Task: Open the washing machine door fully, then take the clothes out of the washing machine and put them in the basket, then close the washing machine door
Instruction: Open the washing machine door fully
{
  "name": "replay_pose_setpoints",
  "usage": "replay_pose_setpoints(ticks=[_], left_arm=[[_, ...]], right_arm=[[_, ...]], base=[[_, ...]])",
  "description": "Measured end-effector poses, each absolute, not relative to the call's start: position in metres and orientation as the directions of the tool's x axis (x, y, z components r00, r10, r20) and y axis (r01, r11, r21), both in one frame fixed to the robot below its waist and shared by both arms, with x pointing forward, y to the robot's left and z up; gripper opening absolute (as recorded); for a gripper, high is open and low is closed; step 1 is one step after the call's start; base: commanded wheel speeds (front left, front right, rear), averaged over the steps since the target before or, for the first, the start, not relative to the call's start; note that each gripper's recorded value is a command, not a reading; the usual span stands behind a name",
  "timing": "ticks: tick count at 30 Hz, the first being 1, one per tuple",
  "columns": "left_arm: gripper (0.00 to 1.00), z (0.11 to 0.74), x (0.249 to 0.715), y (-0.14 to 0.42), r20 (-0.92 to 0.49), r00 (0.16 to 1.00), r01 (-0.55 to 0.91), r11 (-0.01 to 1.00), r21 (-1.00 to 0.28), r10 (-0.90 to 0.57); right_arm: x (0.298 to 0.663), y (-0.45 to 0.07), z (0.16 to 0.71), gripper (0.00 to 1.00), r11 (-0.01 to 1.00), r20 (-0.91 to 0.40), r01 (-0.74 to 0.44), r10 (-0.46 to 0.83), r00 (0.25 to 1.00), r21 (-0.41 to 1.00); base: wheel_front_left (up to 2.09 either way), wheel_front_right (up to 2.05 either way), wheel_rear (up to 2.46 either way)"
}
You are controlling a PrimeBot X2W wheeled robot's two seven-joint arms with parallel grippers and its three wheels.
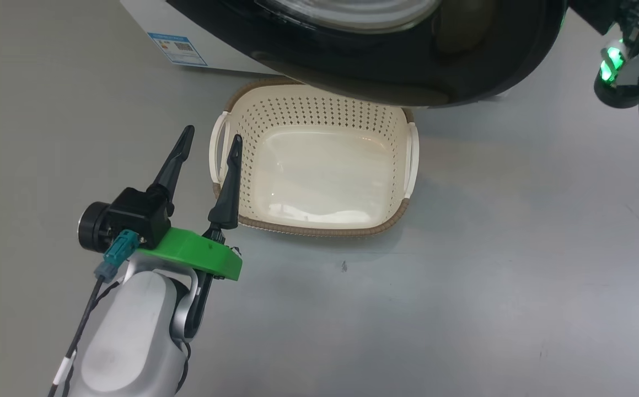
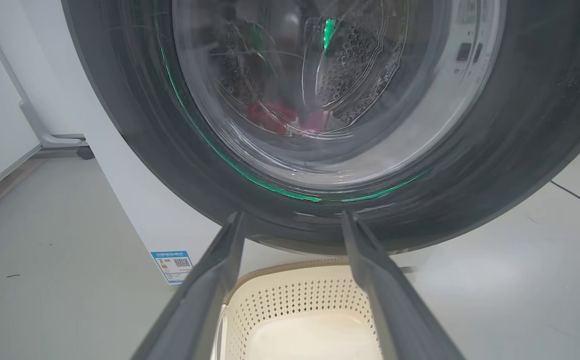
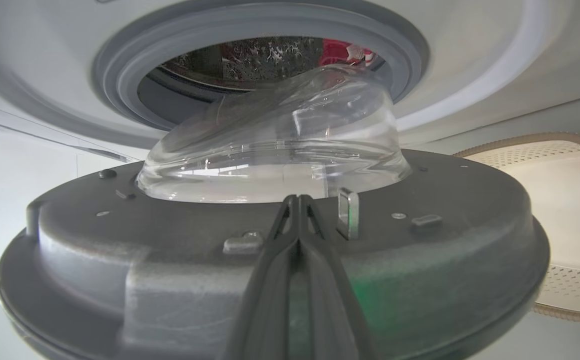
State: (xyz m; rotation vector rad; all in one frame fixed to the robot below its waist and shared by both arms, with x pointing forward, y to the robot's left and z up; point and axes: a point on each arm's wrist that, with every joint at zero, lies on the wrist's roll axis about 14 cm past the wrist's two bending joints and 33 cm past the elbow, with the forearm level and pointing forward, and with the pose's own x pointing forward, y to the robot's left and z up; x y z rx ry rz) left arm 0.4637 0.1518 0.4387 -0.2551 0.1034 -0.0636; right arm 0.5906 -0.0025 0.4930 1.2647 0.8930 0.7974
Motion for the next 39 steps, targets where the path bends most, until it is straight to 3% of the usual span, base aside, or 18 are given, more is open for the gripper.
replay_pose_setpoints(ticks=[39], left_arm=[[1.00, 0.473, 0.418, 0.143, -0.039, 0.995, 0.085, 0.972, -0.218, -0.096]], right_arm=[[0.463, 0.047, 0.515, 0.00, 0.038, -0.029, -0.030, 0.966, 0.256, 0.999]], base=[[0.00, 0.00, 0.00]])
